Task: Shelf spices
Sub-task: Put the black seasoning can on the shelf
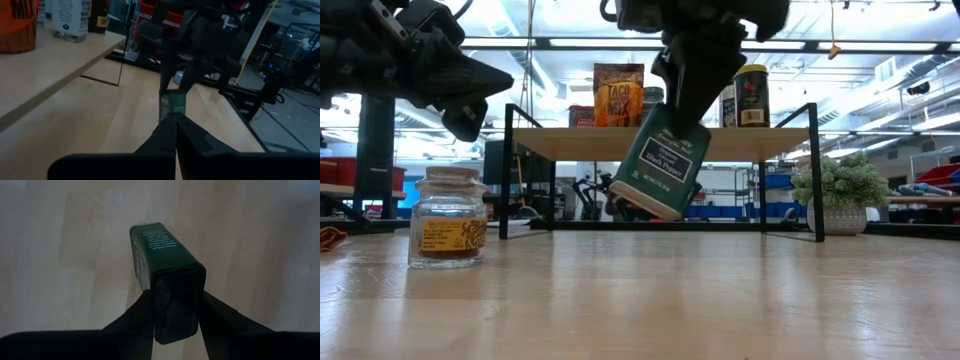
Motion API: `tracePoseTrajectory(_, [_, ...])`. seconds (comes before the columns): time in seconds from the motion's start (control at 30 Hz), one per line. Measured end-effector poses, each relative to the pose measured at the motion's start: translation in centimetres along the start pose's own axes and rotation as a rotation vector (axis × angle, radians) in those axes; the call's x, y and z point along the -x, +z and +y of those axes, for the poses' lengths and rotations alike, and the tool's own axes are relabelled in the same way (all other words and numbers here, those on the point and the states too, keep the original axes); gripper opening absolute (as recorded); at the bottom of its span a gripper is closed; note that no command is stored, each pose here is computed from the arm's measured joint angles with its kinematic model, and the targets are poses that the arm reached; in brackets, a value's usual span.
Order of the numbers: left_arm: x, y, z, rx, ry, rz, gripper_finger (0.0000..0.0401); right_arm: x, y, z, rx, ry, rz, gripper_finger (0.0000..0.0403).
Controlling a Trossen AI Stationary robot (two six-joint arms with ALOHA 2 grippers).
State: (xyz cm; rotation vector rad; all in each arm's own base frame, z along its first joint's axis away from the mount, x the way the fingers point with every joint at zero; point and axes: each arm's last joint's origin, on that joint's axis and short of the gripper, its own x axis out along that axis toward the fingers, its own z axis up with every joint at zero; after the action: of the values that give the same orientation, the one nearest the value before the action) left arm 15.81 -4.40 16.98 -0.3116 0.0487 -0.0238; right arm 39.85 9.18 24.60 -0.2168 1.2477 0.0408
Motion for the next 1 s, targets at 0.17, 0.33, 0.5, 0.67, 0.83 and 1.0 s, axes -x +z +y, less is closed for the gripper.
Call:
tracePoseTrajectory(0.17, [0.0,0.3,-0.1,0.006,-0.009,-0.026,0.0005,-0.2,-0.1,-1.4,-0.237,0.018,0.017,0.0121])
tracePoseTrajectory(0.33, [0.0,0.4,-0.1,0.032,-0.011,-0.041,0.0021,-0.4,-0.1,-2.3,-0.427,0.089,0.036,0.0122])
tracePoseTrajectory(0.5, [0.0,0.4,-0.2,0.04,-0.02,-0.038,0.0078,-0.4,0.1,-2.2,-0.461,0.093,0.023,0.0123])
tracePoseTrajectory(0.67, [0.0,0.4,-0.2,0.066,-0.042,-0.03,0.0156,-0.3,0.2,-1.7,-0.455,0.101,0.008,0.0124])
tracePoseTrajectory(0.83, [0.0,0.3,-0.3,0.092,-0.068,-0.02,0.0229,-0.2,0.4,-1.4,-0.464,0.109,-0.009,0.0125])
tracePoseTrajectory(1.0, [0.0,0.5,-0.1,0.192,0.008,-0.053,0.027,-0.2,0.6,-1.1,-0.47,0.117,-0.032,0.0125])
